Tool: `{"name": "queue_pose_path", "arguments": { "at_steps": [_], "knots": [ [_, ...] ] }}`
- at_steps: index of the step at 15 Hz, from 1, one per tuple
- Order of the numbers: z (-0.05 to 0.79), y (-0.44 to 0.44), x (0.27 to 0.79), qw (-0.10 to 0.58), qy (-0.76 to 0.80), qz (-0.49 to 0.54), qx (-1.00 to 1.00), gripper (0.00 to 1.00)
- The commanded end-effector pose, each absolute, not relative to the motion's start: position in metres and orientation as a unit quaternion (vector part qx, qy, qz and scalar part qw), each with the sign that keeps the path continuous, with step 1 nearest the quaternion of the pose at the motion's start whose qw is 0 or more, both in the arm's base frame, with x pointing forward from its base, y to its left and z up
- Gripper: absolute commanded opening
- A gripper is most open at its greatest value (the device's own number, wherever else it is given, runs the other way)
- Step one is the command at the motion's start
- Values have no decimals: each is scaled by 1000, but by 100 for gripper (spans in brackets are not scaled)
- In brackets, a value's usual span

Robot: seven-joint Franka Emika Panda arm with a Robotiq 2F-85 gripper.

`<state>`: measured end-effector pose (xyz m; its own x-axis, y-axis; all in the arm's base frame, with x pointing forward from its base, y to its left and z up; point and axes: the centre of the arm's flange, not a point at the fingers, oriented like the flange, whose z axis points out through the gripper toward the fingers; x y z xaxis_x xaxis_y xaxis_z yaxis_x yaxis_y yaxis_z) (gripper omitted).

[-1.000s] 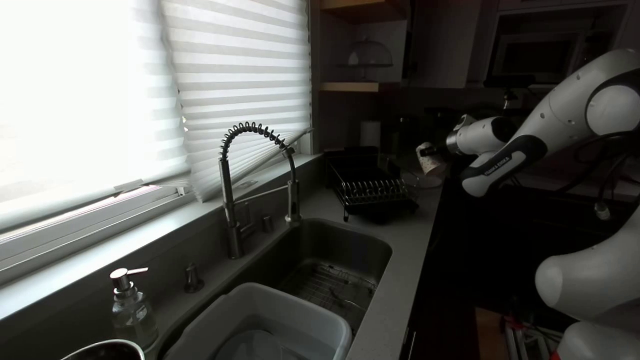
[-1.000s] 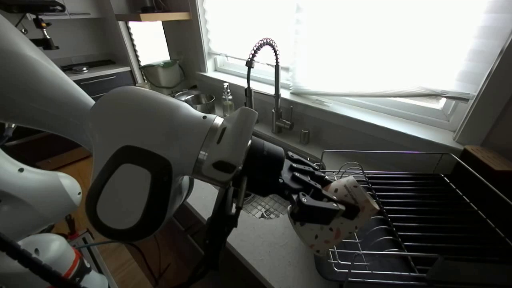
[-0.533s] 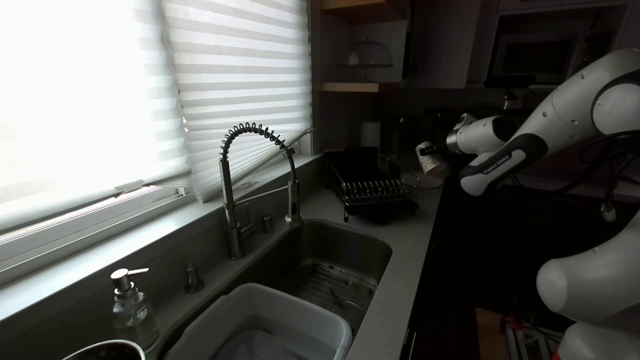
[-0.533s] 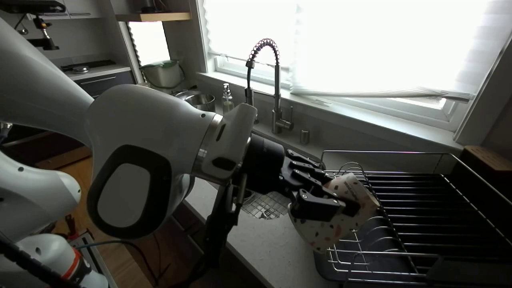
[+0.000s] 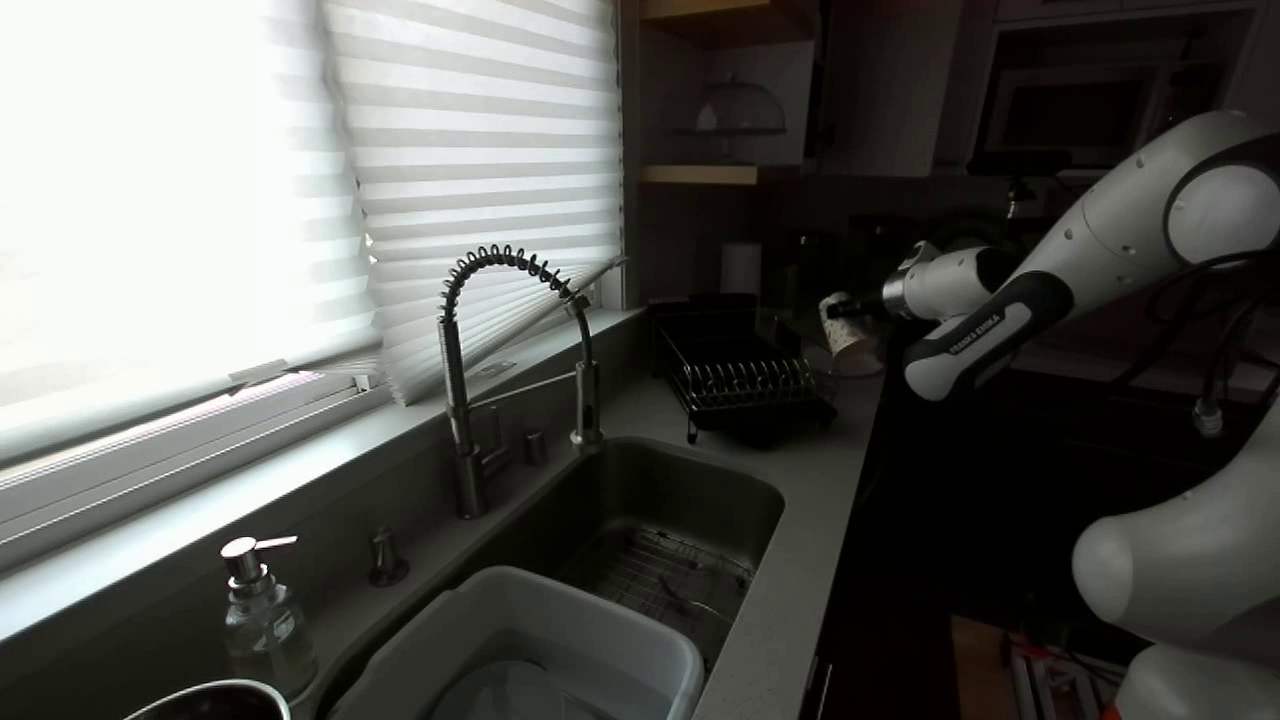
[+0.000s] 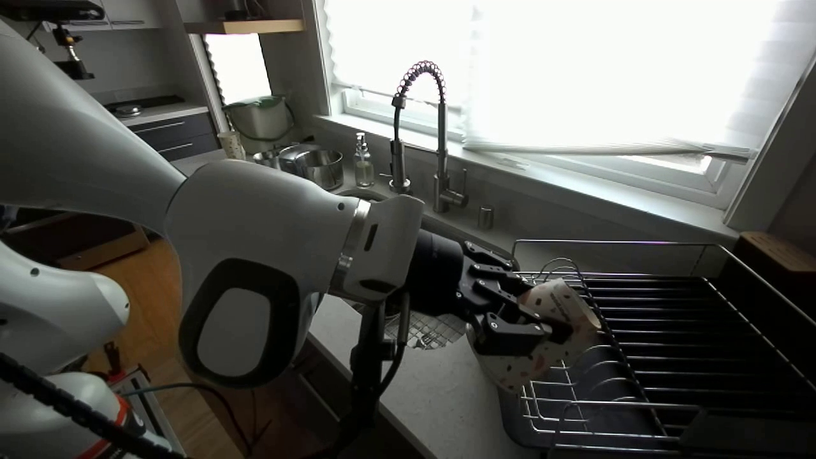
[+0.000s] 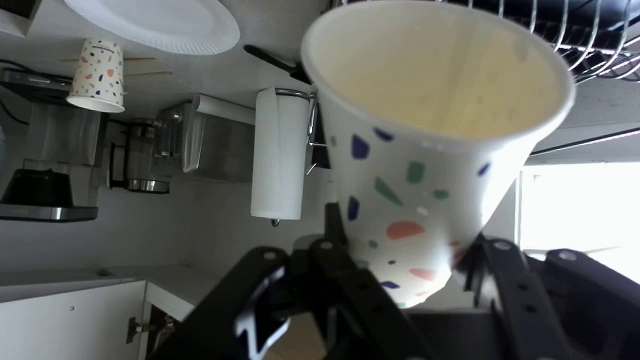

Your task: Place the cup on the side of the plate rack

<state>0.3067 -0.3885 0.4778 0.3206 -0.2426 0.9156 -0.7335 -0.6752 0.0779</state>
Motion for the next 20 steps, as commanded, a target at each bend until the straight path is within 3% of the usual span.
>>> {"name": "queue_pose_path", "arguments": {
  "at_steps": [1, 20],
  "knots": [
    [456, -401, 319, 240, -317, 514, 760, 26],
    [428, -402, 318, 243, -251, 523, 777, 26]
  ]
}}
